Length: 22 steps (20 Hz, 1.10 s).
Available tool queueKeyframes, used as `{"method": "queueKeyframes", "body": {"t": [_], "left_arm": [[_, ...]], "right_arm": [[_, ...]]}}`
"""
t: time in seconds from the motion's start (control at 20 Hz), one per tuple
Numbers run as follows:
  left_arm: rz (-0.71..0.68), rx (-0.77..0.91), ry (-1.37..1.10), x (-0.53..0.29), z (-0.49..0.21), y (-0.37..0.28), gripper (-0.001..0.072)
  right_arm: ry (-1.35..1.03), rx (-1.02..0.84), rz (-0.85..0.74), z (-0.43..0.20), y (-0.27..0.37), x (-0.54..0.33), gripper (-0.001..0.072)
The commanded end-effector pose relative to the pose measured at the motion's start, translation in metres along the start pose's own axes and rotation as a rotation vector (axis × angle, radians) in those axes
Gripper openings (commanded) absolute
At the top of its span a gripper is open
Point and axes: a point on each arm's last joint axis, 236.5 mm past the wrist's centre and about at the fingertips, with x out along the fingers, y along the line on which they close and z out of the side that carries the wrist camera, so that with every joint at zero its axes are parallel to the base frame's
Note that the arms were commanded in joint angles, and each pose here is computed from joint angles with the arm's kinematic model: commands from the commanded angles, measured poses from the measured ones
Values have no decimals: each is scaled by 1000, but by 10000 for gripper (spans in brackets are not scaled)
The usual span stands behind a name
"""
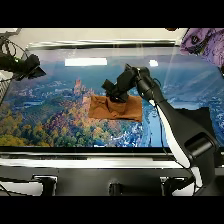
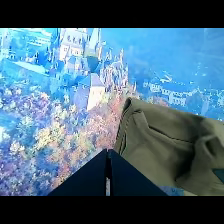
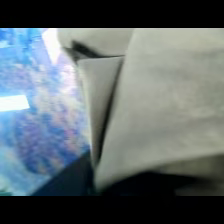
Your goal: Fold the clothes and pants, and hang the long-sleeved shirts on hangers.
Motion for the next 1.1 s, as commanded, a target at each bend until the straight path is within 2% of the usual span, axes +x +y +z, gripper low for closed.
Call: {"method": "queueKeyframes", "body": {"t": [0.0, 0.05, 0.2, 0.35, 0.5, 0.75, 0.9, 1.05], "left_arm": [[25, 7, -6, -1, 2, 7, 14], [29, 7, -6, -1, 2, 8, 14], [37, 9, -6, 0, 2, 9, 14], [37, 9, -6, 0, 2, 9, 14], [37, 10, -7, 0, 2, 9, 14], [50, 13, -11, -1, 3, 12, 14], [50, 38, -11, -1, 3, 12, 14], [50, 37, -11, -2, 3, 12, 15]], "right_arm": [[-5, -12, 144, 2, 33, 3, 409], [-15, -32, 209, 3, 49, -2, 477], [-96, -100, 334, 14, 84, -31, 491], [-143, -167, 356, 28, 95, -69, 491], [-181, -181, 335, 61, 76, -119, 491], [-132, -258, 84, 117, -74, -177, 492], [-87, -192, 63, 133, -152, -175, 492], [15, -127, 103, 114, -206, -136, 492]]}}
